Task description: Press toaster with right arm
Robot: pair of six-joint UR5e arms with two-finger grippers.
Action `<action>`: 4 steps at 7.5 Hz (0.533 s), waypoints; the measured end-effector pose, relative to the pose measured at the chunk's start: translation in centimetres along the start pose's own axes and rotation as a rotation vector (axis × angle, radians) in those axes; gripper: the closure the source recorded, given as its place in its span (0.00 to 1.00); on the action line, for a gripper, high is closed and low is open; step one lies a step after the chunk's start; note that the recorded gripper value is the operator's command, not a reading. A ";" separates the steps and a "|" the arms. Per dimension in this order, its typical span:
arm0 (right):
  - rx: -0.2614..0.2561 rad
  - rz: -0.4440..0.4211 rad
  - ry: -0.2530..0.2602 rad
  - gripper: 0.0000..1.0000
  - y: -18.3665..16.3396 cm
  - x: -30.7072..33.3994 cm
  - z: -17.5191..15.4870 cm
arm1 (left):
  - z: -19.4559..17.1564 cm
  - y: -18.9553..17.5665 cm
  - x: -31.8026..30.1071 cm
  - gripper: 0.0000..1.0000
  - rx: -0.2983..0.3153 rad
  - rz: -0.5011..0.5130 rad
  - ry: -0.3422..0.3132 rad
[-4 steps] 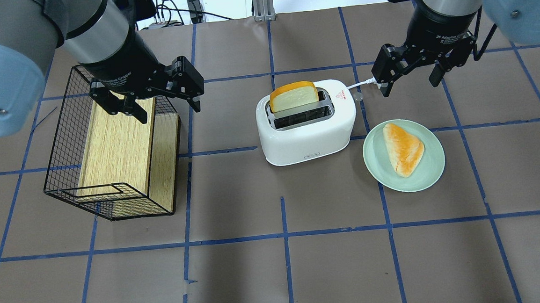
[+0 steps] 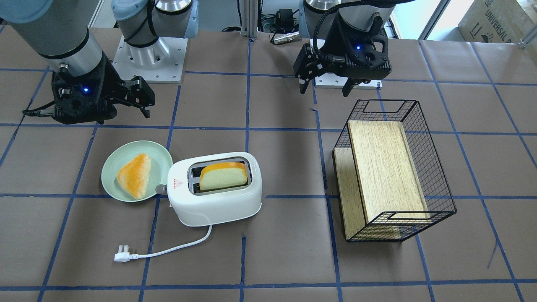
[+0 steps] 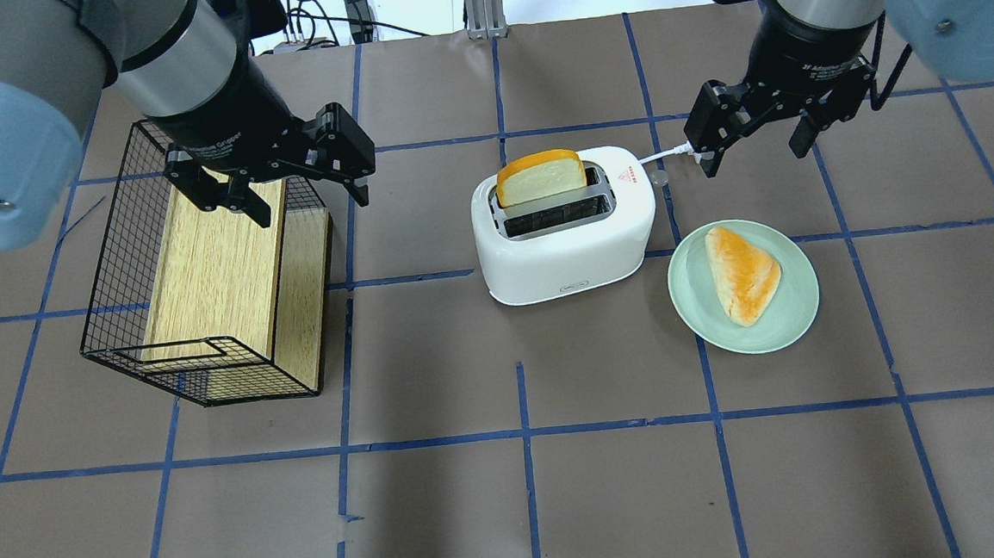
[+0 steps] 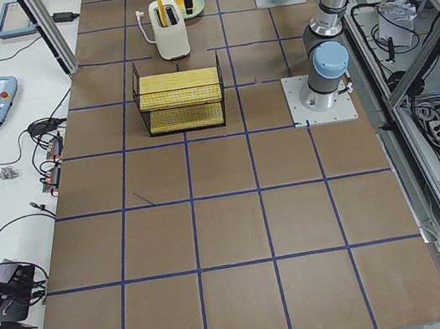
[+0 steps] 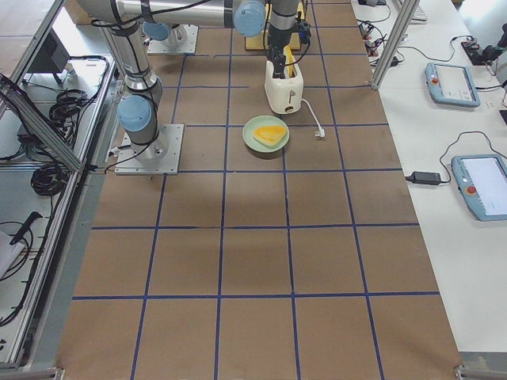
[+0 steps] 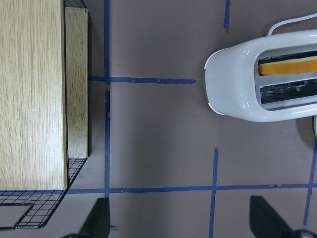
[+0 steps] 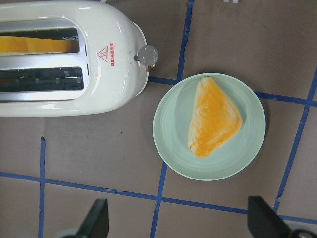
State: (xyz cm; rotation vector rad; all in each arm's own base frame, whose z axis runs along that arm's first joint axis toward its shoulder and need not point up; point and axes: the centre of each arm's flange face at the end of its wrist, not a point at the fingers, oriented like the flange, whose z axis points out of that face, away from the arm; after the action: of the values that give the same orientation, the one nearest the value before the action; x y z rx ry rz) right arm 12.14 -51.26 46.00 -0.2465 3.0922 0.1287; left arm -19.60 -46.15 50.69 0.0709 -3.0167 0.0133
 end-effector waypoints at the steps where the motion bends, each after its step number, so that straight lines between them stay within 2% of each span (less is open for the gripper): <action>1: -0.002 -0.003 -0.002 0.00 0.0 0.0 0.1 | 0.0 0.0 0.0 0.00 0.000 0.000 0.000; 4: -0.004 -0.010 -0.013 0.02 0.1 -0.1 0.3 | 0.0 0.0 0.0 0.00 0.000 0.001 -0.001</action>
State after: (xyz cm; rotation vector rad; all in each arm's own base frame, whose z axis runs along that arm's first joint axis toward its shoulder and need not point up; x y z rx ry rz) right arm 12.22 -51.11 45.70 -0.2598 3.0775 0.1361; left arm -19.62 -46.14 50.69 0.0700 -3.0177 0.0135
